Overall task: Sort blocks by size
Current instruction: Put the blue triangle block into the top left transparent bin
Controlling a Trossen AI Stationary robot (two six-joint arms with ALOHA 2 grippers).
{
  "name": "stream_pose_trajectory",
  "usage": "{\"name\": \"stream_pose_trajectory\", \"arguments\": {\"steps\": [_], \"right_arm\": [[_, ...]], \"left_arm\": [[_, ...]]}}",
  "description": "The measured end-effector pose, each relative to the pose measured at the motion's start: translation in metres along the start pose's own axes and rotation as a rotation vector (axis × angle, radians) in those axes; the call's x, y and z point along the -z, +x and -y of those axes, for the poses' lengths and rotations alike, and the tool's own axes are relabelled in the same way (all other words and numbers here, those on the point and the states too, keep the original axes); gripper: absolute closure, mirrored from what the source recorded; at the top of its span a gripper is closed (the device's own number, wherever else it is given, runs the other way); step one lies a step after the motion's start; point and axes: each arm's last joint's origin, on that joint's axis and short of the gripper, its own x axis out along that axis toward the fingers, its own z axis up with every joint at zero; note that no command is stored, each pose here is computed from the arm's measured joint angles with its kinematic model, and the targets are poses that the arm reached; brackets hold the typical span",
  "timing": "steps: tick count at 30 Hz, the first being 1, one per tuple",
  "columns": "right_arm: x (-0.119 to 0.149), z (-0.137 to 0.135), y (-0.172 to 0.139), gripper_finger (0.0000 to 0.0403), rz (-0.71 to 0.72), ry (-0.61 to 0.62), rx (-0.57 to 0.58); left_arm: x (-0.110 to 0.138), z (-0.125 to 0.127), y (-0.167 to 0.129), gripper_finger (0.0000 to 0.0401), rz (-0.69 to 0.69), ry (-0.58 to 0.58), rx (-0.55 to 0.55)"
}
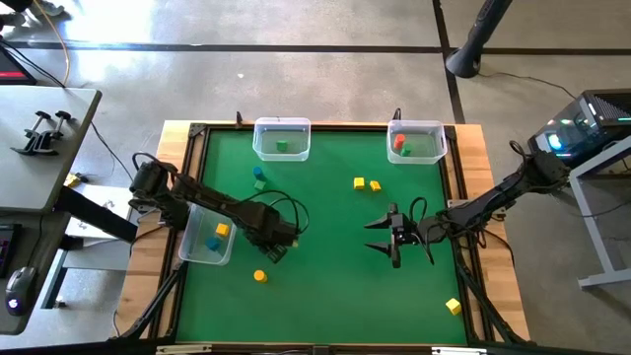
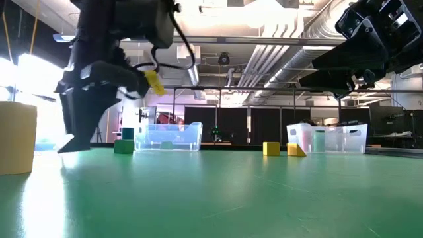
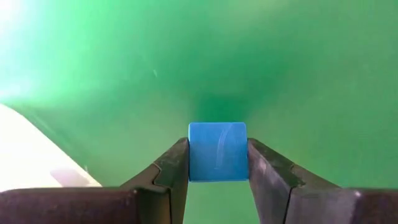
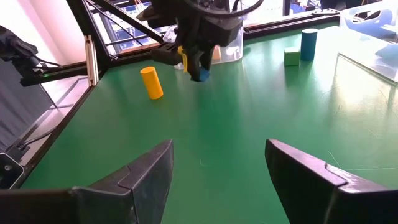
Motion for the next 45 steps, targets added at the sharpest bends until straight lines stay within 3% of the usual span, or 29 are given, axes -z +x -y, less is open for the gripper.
{"name": "stream_pose_trajectory", "arguments": {"steps": [6,12,16,20,25,29,37,45], "right_arm": [[0.0,0.0,0.0,0.0153,0.0,0.0,0.0],[0.0,0.0,0.0,0.0153,0.002,0.0,0.006],[0.0,0.0,0.0,0.0153,0.002,0.007,0.006],[0.0,0.0,0.0,0.0153,0.002,0.011,0.007],[0.0,0.0,0.0,0.0153,0.003,0.012,0.009],[0.0,0.001,0.0,0.0153,0.005,0.031,0.017],[0.0,0.001,0.0,0.0153,0.002,0.035,0.029],[0.0,0.001,0.0,0.0153,0.002,0.035,0.028]], "left_arm": [[-0.024,0.004,-0.024,0.0279,0.141,0.047,0.022],[-0.072,-0.002,-0.075,0.0279,0.385,0.115,0.012],[-0.112,-0.029,-0.108,0.0279,0.531,0.11,-0.06],[-0.15,-0.076,-0.12,0.0279,0.555,0.041,-0.108],[-0.185,-0.135,-0.103,0.0279,0.457,-0.07,-0.168],[-0.206,-0.162,-0.076,0.0279,0.358,-0.118,-0.188],[-0.229,-0.197,-0.033,0.0279,0.23,-0.197,-0.235],[-0.232,-0.209,-0.028,0.0273,0.218,-0.251,-0.24]]}}
